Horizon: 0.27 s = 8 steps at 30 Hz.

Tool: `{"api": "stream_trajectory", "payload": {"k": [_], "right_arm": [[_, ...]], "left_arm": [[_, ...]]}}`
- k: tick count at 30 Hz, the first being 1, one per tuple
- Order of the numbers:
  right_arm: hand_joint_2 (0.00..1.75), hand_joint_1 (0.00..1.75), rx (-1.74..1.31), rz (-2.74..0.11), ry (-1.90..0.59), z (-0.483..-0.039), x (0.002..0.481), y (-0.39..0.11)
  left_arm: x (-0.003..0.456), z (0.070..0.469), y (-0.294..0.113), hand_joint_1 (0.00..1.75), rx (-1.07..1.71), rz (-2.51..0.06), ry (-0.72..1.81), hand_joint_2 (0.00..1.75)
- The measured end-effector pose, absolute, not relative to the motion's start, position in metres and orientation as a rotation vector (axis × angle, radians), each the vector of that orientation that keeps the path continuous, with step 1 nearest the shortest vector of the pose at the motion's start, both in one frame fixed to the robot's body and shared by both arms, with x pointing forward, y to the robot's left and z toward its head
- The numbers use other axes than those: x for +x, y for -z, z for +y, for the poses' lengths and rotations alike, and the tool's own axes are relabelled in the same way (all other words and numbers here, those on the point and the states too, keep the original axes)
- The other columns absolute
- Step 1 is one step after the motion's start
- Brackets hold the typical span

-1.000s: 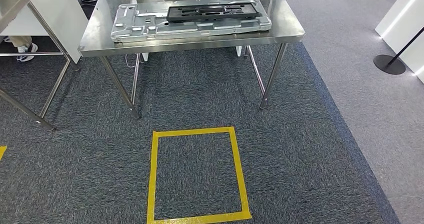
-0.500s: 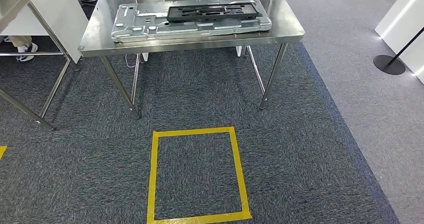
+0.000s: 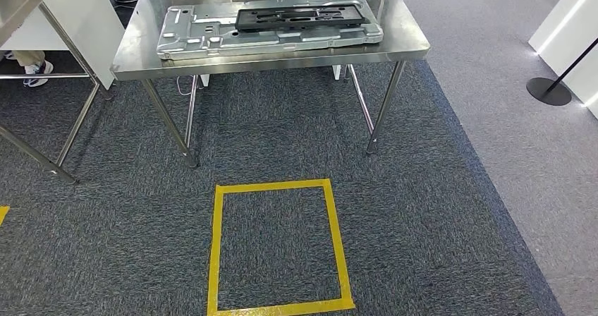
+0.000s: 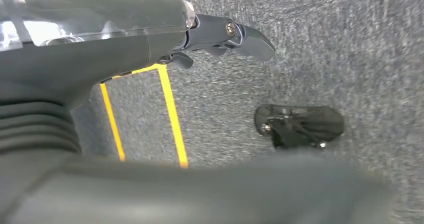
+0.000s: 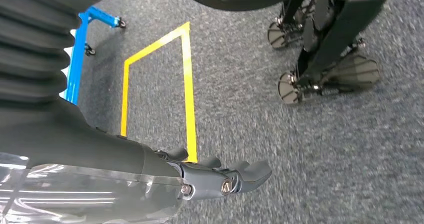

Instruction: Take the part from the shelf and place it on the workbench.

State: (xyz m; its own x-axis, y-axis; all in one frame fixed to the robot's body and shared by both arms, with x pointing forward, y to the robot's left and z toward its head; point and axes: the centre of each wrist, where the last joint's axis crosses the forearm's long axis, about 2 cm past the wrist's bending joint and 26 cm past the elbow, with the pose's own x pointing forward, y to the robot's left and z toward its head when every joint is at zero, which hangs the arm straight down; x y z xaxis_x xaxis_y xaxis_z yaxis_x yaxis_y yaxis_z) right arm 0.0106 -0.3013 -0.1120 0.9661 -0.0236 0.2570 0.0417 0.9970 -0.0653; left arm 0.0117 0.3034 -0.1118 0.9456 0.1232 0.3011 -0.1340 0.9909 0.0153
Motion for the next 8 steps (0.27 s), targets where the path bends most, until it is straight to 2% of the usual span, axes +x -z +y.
{"api": "stream_trajectory", "payload": {"k": [8], "right_arm": [[1.75,0.0,-0.017,-0.245,0.03,-0.2961,0.008,0.1115]], "left_arm": [[0.0062,0.2937,0.1116,0.0,0.01,-0.247,-0.087,0.0]]}}
